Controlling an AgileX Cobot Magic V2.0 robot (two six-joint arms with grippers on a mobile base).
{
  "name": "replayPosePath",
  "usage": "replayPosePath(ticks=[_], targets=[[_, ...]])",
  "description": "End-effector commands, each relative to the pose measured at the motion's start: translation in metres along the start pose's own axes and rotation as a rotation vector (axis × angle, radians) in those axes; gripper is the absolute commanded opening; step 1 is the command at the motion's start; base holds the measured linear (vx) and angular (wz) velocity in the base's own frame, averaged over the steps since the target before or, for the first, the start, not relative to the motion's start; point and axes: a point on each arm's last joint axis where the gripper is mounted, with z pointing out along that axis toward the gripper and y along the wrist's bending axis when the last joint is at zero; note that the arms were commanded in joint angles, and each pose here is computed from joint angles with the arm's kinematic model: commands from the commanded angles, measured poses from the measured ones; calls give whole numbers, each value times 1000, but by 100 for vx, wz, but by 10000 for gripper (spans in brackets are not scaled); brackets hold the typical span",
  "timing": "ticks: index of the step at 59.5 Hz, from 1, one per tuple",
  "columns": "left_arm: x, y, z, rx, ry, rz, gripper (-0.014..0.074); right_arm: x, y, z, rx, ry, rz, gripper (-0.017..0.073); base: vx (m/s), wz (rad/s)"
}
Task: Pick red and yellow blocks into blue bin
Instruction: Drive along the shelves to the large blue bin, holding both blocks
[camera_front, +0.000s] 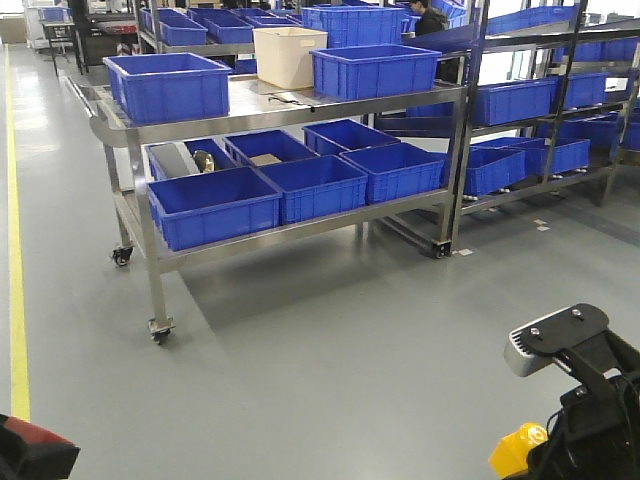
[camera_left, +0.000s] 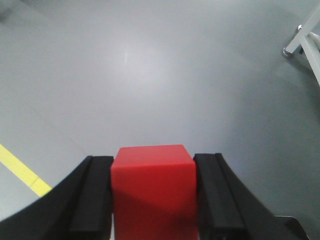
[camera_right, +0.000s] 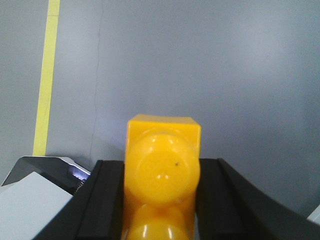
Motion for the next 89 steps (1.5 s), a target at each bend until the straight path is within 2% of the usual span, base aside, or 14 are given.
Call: replayPosePath(ticks=[1, 38, 89], targets=[[-11, -2, -10, 6, -105, -3, 235, -8, 0, -13, 27, -84, -14, 244, 39, -6], [-11, -2, -10, 6, -104, -4, 235, -8, 0, -13, 25, -81, -14, 244, 42, -13], [-11, -2, -10, 6, -105, -4, 235, -7, 0, -13, 24, -78, -15, 244, 44, -27]])
